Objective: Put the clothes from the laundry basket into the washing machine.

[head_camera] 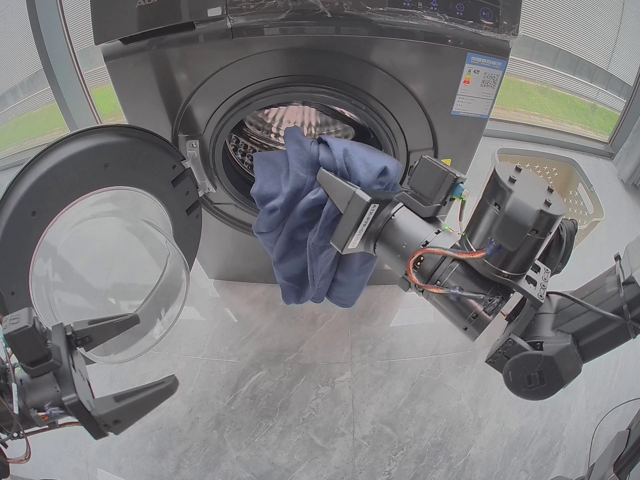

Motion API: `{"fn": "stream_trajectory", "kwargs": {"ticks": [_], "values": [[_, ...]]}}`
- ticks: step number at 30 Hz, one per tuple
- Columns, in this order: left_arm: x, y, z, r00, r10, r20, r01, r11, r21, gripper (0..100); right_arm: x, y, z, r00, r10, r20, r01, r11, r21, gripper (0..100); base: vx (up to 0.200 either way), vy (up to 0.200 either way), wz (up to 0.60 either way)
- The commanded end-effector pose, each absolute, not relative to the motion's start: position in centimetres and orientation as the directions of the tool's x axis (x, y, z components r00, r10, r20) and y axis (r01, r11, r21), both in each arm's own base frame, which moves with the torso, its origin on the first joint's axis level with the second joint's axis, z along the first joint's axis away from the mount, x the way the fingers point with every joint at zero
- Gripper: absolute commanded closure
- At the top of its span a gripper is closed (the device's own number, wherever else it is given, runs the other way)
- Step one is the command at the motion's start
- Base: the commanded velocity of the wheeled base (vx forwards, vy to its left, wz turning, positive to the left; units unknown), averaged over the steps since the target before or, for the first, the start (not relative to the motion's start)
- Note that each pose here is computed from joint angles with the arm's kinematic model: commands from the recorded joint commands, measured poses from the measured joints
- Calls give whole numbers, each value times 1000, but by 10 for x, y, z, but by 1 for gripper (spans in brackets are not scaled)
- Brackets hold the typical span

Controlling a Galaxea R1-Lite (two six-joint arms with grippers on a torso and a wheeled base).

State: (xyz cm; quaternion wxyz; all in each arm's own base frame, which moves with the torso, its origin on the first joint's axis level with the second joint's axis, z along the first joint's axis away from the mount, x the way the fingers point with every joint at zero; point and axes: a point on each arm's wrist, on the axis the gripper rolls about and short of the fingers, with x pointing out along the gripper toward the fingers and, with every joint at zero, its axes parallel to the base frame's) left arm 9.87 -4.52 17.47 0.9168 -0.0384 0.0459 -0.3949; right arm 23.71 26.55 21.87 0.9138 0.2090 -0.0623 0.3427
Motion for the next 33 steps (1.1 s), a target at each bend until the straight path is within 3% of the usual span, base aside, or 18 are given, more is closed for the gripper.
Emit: {"fn": "stream_trajectory", "kwargs": {"ticks": [1,12,22,33], "values": [[130,-60,157,649,-741,-172,721,671,-171,0,240,264,219,762,595,255,-647,683,339,100,0,0,0],[172,-83,136,597,-758,-264,725,650,-227,0,243,266,220,761,596,257,-648,683,337,100,0,0,0],[209,-115,121,546,-794,-268,764,603,-230,0,244,269,219,759,598,257,-650,681,337,100,0,0,0],[248,-134,97,550,-791,-268,760,607,-232,0,240,272,221,750,603,270,-661,670,338,100,0,0,0]]}}
